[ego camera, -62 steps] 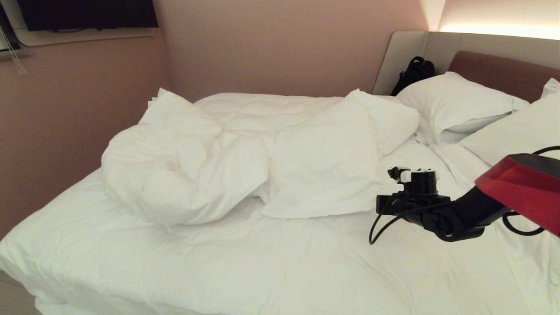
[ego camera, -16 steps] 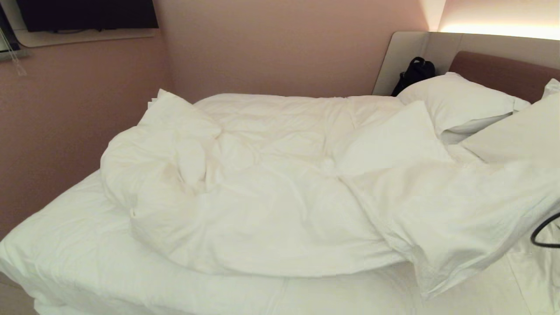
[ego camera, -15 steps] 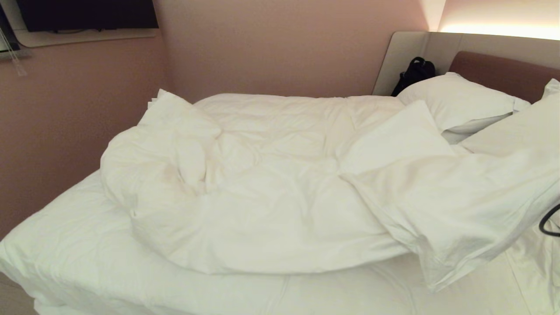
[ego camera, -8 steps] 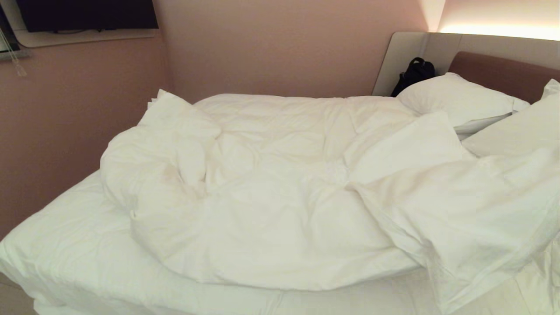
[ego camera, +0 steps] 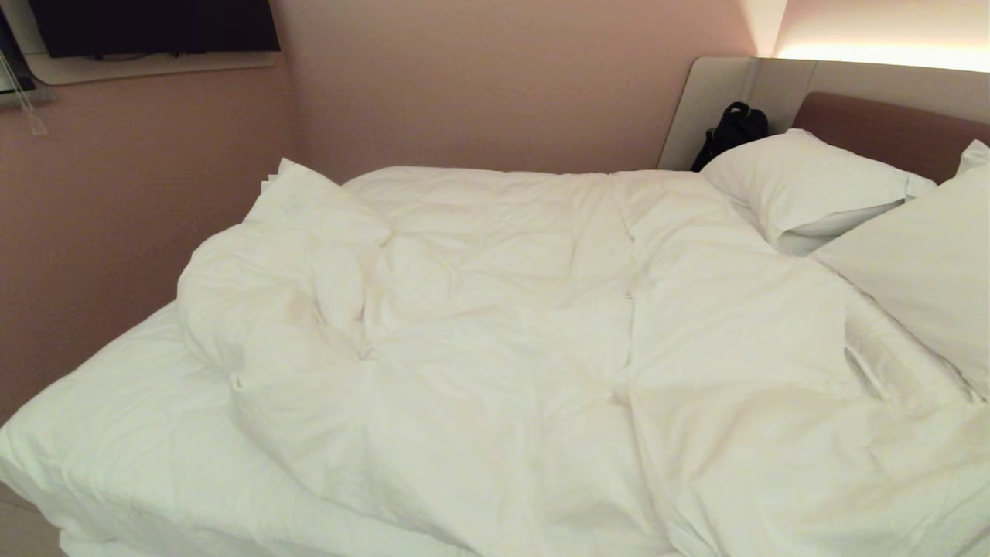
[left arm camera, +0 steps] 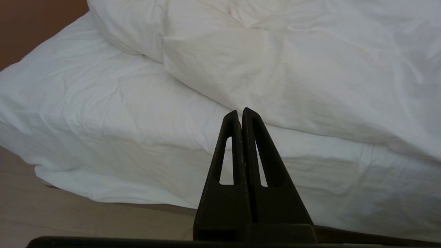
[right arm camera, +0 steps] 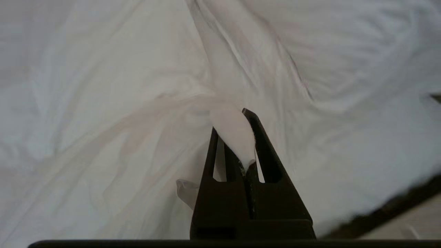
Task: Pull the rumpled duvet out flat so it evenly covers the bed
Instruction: Flatten the corners of the folded blanket
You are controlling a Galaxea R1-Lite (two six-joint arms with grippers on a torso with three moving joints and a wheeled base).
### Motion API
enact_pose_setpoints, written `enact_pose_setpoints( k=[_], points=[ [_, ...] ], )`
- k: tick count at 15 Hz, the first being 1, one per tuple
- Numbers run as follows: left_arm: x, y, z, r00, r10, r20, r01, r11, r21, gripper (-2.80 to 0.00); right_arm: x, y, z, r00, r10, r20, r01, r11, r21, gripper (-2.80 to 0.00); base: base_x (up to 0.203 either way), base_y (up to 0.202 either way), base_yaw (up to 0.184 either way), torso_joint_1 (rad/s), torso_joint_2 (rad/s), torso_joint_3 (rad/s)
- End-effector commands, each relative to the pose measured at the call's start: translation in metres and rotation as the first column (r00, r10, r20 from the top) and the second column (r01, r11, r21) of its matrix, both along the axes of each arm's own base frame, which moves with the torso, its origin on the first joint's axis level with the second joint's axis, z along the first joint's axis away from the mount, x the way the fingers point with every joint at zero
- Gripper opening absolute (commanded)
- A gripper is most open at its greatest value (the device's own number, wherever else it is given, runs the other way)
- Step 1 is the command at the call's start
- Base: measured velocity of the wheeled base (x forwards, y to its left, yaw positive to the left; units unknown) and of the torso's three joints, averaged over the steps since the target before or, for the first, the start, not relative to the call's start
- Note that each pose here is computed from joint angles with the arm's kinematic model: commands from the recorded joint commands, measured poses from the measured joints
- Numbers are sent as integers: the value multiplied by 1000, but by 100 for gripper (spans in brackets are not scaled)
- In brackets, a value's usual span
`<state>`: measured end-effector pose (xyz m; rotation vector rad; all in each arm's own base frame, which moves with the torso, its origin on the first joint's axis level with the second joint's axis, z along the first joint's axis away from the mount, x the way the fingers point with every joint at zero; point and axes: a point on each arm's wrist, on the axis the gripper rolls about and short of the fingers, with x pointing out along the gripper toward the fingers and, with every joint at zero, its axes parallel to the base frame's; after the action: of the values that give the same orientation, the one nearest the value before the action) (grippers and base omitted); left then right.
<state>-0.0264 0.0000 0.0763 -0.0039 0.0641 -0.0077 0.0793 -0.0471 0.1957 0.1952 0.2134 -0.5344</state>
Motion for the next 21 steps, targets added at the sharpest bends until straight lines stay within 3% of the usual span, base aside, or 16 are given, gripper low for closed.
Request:
enact_pose_setpoints(
  k=[1,8,15,21],
  points=[
    [0,0,0,1000,0,0,0,1000,-1,-280,-22,12,-31,972,-33,-231,61,992,114,-280,0,0,0,0,0,0],
    [0,0,0,1000,0,0,0,1000,1,-280,-31,12,-34,970,-145,-195,182,964,193,-280,0,0,0,0,0,0],
    [0,0,0,1000,0,0,0,1000,0,-280,-40,12,-38,939,-301,-165,333,916,224,-280,0,0,0,0,0,0],
    [0,0,0,1000,0,0,0,1000,0,-280,-48,17,-51,928,-328,-177,363,903,231,-280,0,0,0,0,0,0]
  ],
)
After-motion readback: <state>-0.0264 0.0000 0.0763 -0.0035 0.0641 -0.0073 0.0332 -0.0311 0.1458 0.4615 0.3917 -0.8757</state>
